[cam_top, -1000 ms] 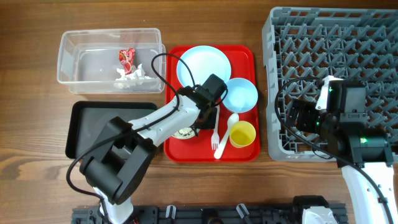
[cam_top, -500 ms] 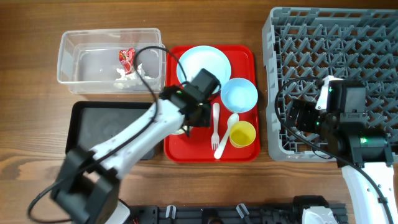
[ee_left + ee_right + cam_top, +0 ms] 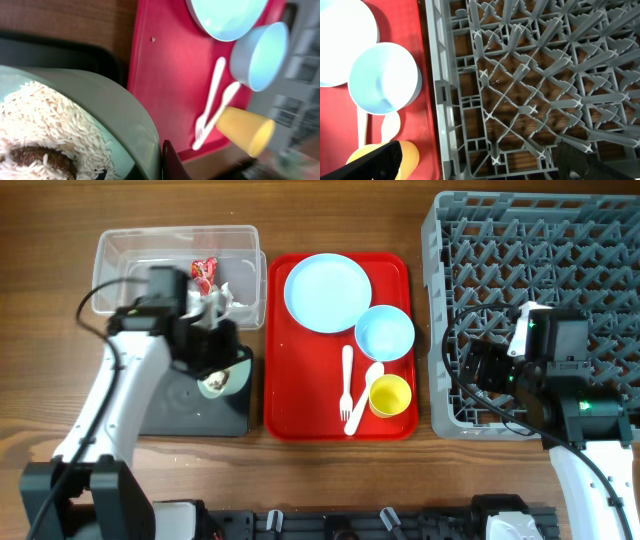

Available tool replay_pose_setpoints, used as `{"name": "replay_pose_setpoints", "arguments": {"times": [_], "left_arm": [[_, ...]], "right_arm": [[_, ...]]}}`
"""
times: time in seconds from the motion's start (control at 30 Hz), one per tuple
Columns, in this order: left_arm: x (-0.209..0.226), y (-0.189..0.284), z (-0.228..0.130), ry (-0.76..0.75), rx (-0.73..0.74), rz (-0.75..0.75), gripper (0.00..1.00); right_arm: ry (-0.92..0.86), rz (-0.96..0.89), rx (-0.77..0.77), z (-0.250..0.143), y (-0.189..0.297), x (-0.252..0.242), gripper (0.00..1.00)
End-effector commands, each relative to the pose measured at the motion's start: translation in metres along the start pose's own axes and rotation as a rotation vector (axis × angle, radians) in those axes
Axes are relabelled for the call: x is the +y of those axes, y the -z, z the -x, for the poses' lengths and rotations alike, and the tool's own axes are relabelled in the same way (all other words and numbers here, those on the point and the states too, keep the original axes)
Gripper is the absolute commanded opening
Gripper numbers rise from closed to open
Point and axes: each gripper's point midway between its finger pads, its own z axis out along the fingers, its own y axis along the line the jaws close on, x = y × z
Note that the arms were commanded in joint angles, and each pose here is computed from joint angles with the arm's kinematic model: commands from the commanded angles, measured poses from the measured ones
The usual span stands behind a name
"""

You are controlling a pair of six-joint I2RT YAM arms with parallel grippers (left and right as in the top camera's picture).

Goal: Sort waste into correct bins and load items into the dishwasher rack
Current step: 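Tip the green bowl over the black tray to dump the scraps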

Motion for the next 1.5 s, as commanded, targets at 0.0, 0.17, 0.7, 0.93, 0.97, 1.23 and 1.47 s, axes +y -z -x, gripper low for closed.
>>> {"name": "replay_pose_setpoints", "arguments": {"times": [0.0,0.17,0.7,0.93,0.97,1.23,1.47], "left_arm": [[-0.007,0.014,-0.008,-0.008,0.007,-0.353,0.04],[0.011,0.035,-0.001,0.084,-0.09,-0.61,0.04],[0.024,0.084,0.02,0.35,-0.174,-0.918,0.04],[0.036,0.076,0.024,0.396,-0.162,-0.851,0.04],[0.036,0.075,0.025,0.367,-0.176,-0.846,0.04],[0.034,0.076,0.031,0.276,-0.217,-0.836,0.04],[0.031,0.077,0.029,0.3,-0.2,-0.853,0.04]], "right_arm": [[-0.002,-0.009,-0.036,0.009,0.008,-0.002,1.0],[-0.002,-0.009,-0.036,0.009,0.008,-0.002,1.0],[-0.001,-0.011,-0.028,0.007,0.008,-0.002,1.0],[-0.004,-0.011,-0.025,0.006,0.008,-0.002,1.0],[-0.004,-0.011,-0.025,0.006,0.008,-0.002,1.0],[-0.003,-0.012,-0.022,0.005,0.008,-0.003,1.0],[-0.003,-0.013,-0.018,0.004,0.008,-0.003,1.0]]}}
